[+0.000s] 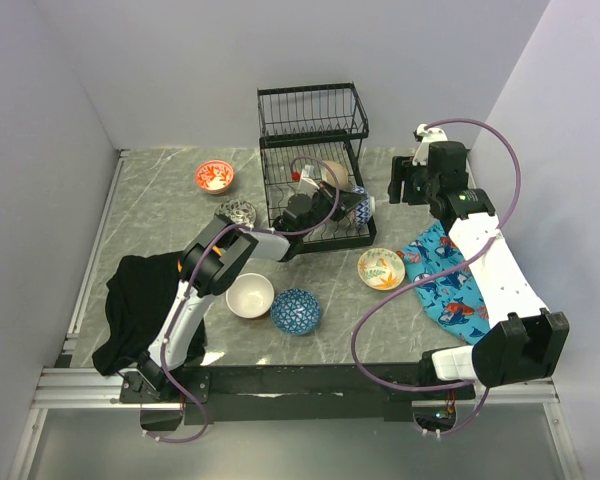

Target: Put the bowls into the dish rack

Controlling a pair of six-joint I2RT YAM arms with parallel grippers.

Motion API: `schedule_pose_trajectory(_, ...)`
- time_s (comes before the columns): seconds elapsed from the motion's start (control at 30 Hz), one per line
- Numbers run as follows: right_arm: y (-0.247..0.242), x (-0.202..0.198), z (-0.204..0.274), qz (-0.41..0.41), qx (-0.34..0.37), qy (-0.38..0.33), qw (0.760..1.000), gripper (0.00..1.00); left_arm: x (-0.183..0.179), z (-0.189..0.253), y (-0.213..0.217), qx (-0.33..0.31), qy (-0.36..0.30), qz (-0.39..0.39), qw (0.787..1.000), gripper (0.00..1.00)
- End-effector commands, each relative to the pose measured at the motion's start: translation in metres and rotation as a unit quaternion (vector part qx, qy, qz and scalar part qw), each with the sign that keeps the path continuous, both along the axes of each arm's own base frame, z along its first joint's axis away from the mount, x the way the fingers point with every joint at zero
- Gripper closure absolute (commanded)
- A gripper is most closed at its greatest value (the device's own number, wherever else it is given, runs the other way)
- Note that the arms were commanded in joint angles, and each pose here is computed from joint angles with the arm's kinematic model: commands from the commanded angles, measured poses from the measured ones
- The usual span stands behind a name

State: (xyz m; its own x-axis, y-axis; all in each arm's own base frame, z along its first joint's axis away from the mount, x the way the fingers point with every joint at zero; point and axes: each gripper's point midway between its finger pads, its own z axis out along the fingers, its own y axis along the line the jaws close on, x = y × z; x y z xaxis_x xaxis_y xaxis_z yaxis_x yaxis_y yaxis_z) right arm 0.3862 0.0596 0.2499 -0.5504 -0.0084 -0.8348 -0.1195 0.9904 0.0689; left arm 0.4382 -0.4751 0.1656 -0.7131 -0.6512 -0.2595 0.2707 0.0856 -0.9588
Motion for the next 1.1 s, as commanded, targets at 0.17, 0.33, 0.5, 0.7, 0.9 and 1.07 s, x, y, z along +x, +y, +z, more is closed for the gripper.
schedule_pose_trajectory(0.17, 0.003, 0.008, 0.01, 0.001, 0.017, -0.021, 1.0, 0.26, -0.018, 0.006, -0.006, 0.025, -0.02, -0.019, 0.999, 0.99)
schedule_pose_trajectory(0.33, 0.002, 0.009, 0.014, 0.0, 0.018, -0.027, 0.999, 0.26, -0.017, -0.002, -0.005, 0.045, -0.008, -0.011, 0.999, 0.99)
schedule_pose_trajectory(0.5, 0.003, 0.007, 0.012, 0.003, 0.016, -0.027, 1.0, 0.26, -0.021, -0.001, -0.002, 0.052, -0.007, -0.007, 0.999, 0.99)
schedule_pose_trajectory(0.7, 0.004, 0.008, 0.013, 0.004, 0.021, -0.029, 0.999, 0.26, -0.019, -0.014, -0.003, 0.067, 0.006, 0.001, 0.998, 0.99)
schedule_pose_trajectory(0.9, 0.002, 0.007, 0.013, 0.004, 0.013, -0.029, 0.999, 0.26, -0.015, -0.028, 0.003, 0.067, 0.033, 0.006, 0.997, 0.99)
schedule_pose_trajectory(1.07, 0.004, 0.008, 0.009, 0.002, 0.021, -0.025, 0.999, 0.27, -0.015, -0.025, 0.005, 0.049, 0.032, -0.008, 0.998, 0.99)
